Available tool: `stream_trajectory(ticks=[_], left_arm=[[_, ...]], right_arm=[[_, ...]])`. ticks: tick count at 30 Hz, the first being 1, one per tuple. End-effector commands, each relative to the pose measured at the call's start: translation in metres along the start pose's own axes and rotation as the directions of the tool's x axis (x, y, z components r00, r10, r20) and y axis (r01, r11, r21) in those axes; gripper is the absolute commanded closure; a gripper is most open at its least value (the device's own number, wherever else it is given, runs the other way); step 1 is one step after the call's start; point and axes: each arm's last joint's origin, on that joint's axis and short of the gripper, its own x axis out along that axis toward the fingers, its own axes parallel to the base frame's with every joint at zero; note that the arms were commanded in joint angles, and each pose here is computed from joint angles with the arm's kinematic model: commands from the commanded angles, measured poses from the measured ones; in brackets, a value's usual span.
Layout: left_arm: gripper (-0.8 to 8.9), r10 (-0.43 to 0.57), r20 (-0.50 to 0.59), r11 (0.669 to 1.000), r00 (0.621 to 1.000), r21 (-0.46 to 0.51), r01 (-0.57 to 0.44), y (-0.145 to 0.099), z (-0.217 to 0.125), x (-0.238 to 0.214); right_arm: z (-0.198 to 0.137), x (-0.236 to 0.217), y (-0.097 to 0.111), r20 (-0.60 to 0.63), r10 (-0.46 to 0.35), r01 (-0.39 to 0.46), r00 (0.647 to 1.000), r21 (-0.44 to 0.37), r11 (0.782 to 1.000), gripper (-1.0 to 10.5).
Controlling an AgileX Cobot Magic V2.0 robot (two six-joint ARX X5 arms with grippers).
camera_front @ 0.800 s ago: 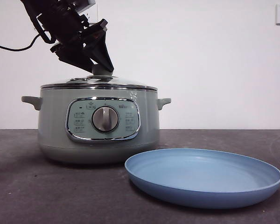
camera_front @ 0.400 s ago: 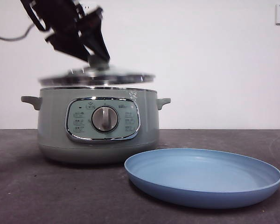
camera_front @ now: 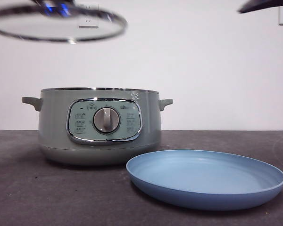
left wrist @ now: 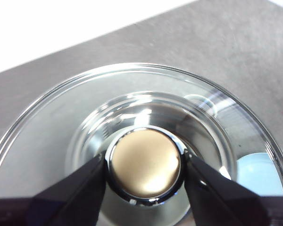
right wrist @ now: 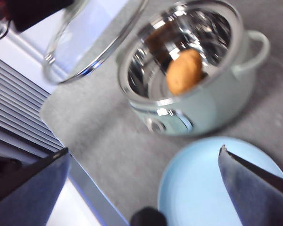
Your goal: Take the potato out from the steamer,put the potato on the plate,close the lid
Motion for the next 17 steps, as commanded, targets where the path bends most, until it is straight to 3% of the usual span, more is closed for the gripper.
stream_trajectory(ticks=[1, 10, 17], left_arm=[[8.22, 0.035, 0.096, 0.999, 0.995, -0.002, -0.034, -0.005, 0.006, -0.043], [8.22, 0.14, 0.081, 0.99, 0.987, -0.031, -0.138, -0.023, -0.021, -0.125], [8.22, 0.181, 0.062, 0.983, 0.982, -0.037, -0.179, -0.038, -0.043, -0.163]], right_arm=[[0.017, 0.021, 0.001, -0.013, -0.004, 0.004, 1.0, 0.009, 1.0, 2.9], [0.074, 0.109, 0.008, -0.106, -0.051, 0.045, 0.993, -0.056, 0.997, 2.9], [0.101, 0.185, 0.018, -0.167, -0.142, 0.119, 0.976, -0.142, 0.983, 2.9]])
